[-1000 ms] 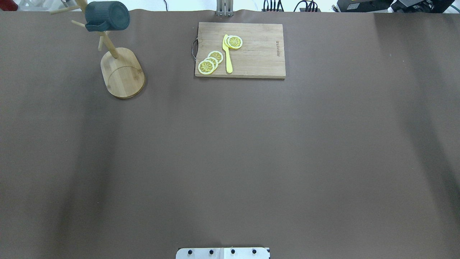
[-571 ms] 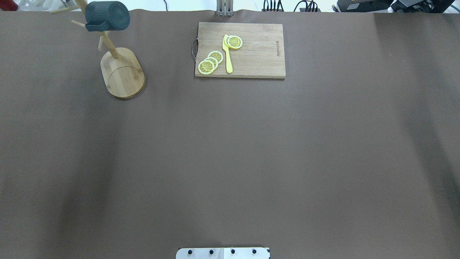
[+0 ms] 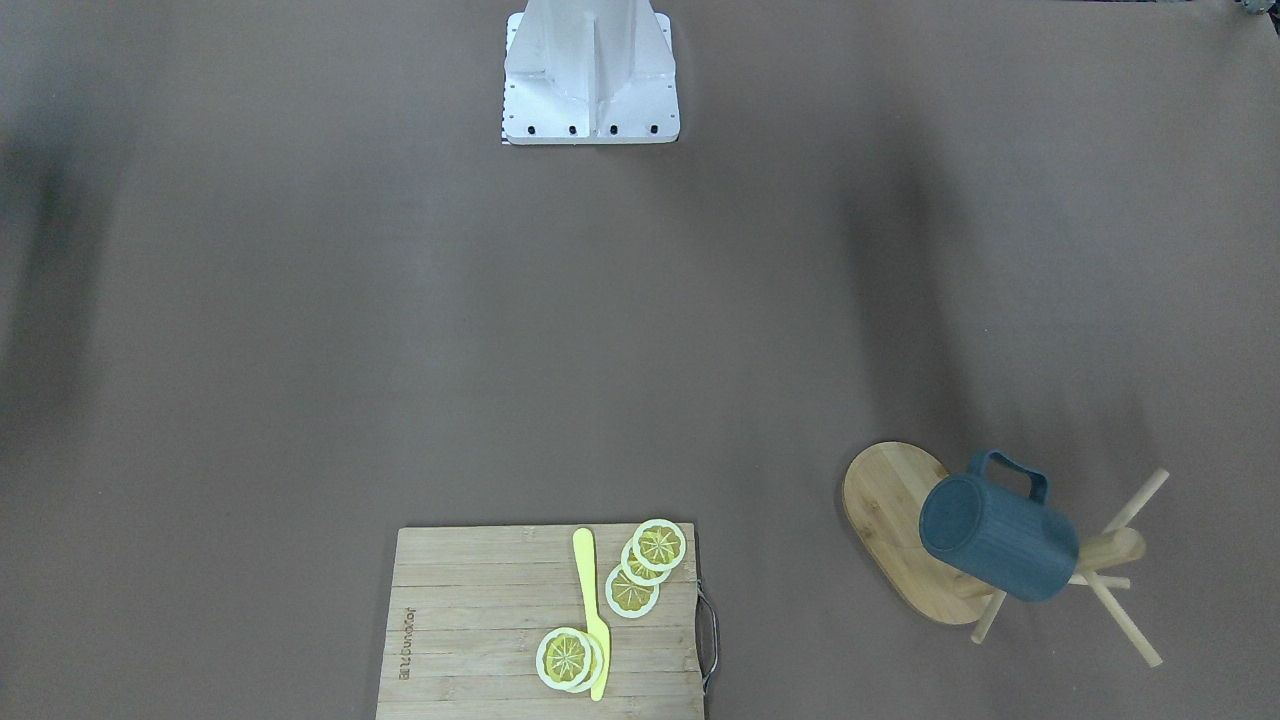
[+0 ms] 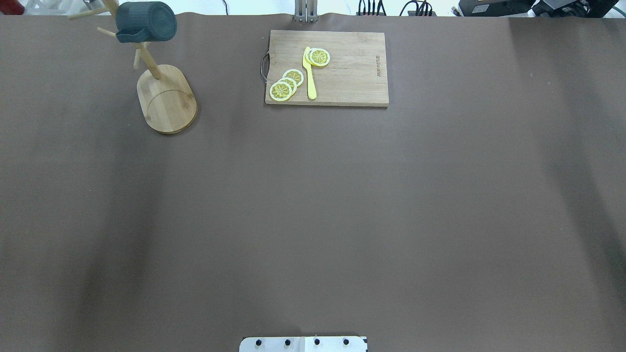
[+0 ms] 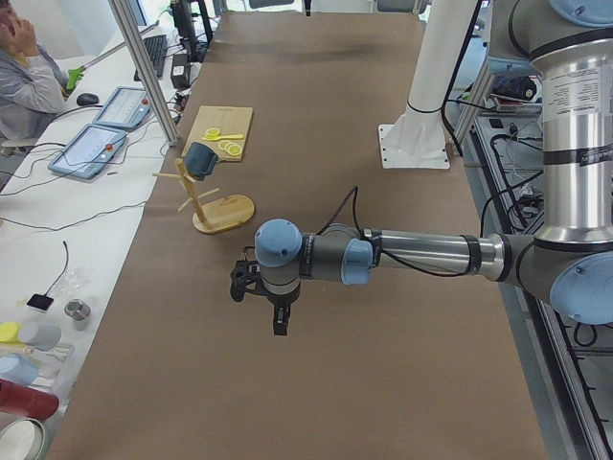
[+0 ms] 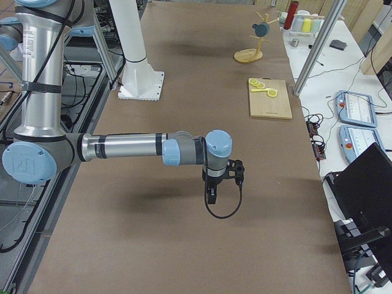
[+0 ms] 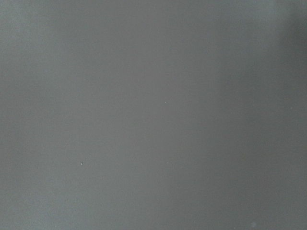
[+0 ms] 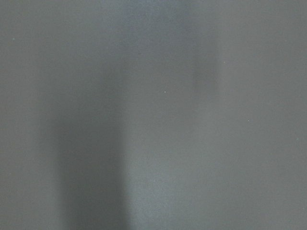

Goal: Hang cup on storage rack

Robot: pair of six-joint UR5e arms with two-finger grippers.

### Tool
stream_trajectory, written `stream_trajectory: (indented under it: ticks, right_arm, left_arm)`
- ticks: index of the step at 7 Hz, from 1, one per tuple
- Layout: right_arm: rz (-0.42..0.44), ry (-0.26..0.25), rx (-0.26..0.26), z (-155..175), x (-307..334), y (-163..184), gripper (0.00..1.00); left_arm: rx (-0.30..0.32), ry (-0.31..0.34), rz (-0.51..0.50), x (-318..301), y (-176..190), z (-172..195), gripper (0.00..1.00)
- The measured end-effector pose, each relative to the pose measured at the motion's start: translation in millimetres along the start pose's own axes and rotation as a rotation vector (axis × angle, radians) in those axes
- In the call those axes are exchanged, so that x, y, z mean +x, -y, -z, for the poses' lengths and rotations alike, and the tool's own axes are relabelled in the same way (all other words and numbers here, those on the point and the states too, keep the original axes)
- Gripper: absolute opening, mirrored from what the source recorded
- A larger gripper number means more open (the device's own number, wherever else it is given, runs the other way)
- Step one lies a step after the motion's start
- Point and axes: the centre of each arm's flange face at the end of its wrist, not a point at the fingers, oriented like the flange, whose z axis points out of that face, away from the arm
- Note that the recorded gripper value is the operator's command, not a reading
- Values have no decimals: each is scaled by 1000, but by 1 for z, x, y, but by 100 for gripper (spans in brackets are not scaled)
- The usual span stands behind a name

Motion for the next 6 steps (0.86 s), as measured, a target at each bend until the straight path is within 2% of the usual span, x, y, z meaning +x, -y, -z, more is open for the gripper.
stream_trajectory:
  ticks: [4, 6]
  right_arm:
    - [4, 3, 2, 1, -3, 2, 100]
    - [6, 2, 4, 1, -4, 3, 100]
  left_arm:
    - [-69, -2, 76, -11, -16, -9, 98]
    - [-69, -5, 75, -9, -13, -8, 98]
